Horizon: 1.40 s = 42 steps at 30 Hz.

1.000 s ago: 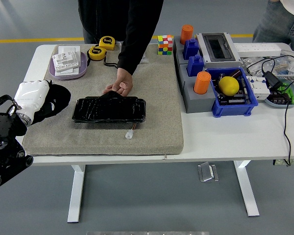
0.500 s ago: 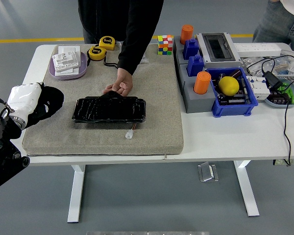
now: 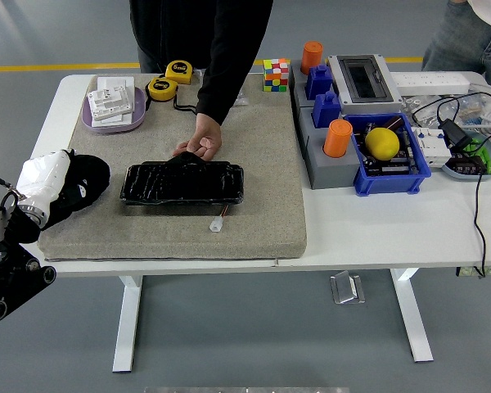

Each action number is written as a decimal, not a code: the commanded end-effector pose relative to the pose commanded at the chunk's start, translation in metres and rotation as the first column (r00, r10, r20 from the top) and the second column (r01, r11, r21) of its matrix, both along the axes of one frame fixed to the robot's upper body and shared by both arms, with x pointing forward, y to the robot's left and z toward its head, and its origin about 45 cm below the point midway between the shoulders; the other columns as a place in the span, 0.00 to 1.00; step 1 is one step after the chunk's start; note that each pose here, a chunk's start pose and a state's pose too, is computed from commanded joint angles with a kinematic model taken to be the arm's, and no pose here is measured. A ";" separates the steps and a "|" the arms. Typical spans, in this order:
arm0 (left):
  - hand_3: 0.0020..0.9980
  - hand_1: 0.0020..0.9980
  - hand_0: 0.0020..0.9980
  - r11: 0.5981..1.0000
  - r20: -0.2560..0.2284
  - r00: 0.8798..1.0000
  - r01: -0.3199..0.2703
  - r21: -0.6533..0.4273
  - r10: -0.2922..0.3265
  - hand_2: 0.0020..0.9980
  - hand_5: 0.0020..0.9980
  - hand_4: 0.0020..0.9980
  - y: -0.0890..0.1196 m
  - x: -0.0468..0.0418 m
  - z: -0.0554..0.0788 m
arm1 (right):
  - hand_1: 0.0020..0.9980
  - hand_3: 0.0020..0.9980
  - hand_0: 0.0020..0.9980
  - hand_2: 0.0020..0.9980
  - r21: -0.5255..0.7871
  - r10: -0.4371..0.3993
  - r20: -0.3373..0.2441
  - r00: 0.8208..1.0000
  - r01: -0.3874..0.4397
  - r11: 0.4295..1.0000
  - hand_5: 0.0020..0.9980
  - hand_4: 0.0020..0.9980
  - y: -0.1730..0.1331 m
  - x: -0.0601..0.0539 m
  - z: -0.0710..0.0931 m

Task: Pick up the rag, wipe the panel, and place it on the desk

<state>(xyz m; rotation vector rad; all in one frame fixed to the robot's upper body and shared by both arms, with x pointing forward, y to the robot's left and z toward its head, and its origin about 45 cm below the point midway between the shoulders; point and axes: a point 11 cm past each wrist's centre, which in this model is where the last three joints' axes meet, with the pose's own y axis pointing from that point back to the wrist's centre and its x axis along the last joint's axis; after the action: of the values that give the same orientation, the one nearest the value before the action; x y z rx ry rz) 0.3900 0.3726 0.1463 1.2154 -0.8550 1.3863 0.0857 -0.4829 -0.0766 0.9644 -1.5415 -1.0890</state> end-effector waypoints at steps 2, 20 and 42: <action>0.54 0.42 0.31 1.000 0.000 1.000 -0.003 -0.010 0.003 0.53 0.09 0.63 0.000 0.0000 -0.001 | 0.56 0.59 0.76 0.70 0.000 0.001 0.000 1.000 -0.001 1.000 0.54 1.00 0.000 0.000 0.000; 0.69 0.64 0.46 1.000 -0.018 1.000 0.011 -0.029 -0.011 0.73 0.29 0.87 -0.004 0.0007 -0.003 | 0.56 0.59 0.76 0.70 -0.003 0.002 0.001 1.000 -0.002 1.000 0.54 1.00 0.000 0.001 0.000; 0.81 0.68 0.49 0.999 -0.028 0.999 0.029 -0.031 -0.030 0.78 0.62 1.00 -0.004 0.0023 0.005 | 0.56 0.59 0.75 0.70 -0.005 0.002 -0.007 1.000 -0.002 1.000 0.54 1.00 -0.001 -0.003 0.000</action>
<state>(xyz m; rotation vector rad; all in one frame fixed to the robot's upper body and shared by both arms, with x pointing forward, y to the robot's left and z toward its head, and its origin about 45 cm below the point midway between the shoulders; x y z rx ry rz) 0.3923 0.3688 0.1514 1.1918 -0.8267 1.3507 0.0827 -0.4841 -0.0768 0.9575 -1.5364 -1.0856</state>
